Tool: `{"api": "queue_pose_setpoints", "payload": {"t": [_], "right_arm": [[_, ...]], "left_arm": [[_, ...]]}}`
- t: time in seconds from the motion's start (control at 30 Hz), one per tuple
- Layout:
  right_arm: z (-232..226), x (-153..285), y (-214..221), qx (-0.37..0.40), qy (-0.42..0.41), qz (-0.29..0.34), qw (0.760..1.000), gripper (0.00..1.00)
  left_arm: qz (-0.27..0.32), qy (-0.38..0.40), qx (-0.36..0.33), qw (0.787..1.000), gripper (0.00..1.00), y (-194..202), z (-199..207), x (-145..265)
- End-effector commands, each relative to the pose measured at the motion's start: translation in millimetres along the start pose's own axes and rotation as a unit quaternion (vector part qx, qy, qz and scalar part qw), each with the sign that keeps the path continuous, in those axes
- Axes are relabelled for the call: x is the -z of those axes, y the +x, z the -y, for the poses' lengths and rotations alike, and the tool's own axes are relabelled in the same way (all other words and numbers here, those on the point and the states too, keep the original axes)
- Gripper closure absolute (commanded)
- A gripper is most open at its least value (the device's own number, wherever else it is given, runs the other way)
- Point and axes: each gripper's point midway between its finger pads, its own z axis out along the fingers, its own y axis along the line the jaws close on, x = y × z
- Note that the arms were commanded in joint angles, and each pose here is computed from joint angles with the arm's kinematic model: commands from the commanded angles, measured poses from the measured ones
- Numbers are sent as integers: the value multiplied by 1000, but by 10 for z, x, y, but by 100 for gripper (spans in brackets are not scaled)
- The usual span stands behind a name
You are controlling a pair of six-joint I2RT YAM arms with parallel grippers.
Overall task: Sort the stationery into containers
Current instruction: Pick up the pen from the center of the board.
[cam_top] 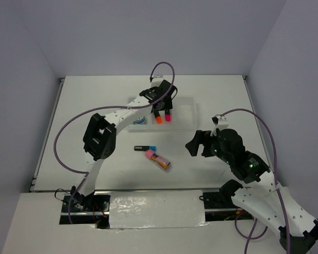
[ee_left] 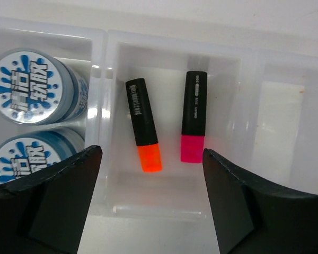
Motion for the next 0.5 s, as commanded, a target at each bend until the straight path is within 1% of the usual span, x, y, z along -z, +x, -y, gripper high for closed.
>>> {"api": "queue_pose_setpoints", "payload": {"t": [0.0, 0.03, 0.07, 0.1, 0.13, 0.17, 0.2, 0.23, 0.27, 0.3, 0.37, 0.4, 0.47], "right_arm": [[-142, 2, -118, 5, -31, 18, 999, 0], [-151, -4, -121, 5, -33, 19, 999, 0], [-151, -9, -115, 5, -34, 19, 999, 0], [-162, -17, -130, 3, -36, 23, 999, 0], [-153, -38, -100, 2, -36, 20, 999, 0], [-162, -49, -92, 0, -39, 19, 999, 0], [-173, -67, -101, -4, -41, 22, 999, 0], [-167, -93, -63, -5, -42, 18, 999, 0], [-202, -103, -31, -9, -52, 11, 999, 0], [-215, -122, -29, -10, -55, 10, 998, 0], [-245, -129, -3, -15, -62, 4, 998, 0], [-254, -124, -2, -16, -65, 3, 998, 0], [-276, -90, -23, -20, -70, 8, 997, 0]], "left_arm": [[59, 28, 29, 997, 10, -564, -23, 579], [69, 34, 42, 996, 10, -655, -77, 755], [51, 15, 38, 998, 10, -464, -229, 739], [62, 21, 61, 996, 10, -537, -333, 971], [60, 14, 99, 993, 11, -468, -432, 1029], [59, 2, 123, 991, 10, -398, -552, 1076], [50, -29, 132, 990, 11, -195, -854, 1171], [49, -44, 187, 980, 12, -104, -969, 1208], [34, -80, 208, 974, 13, 170, -1196, 1166], [37, -93, 272, 957, 18, 222, -1334, 1288], [27, -124, 313, 941, 21, 490, -1534, 1264], [18, -137, 342, 929, 22, 573, -1585, 1285], [2, -159, 359, 920, 22, 670, -1622, 1288]]}}
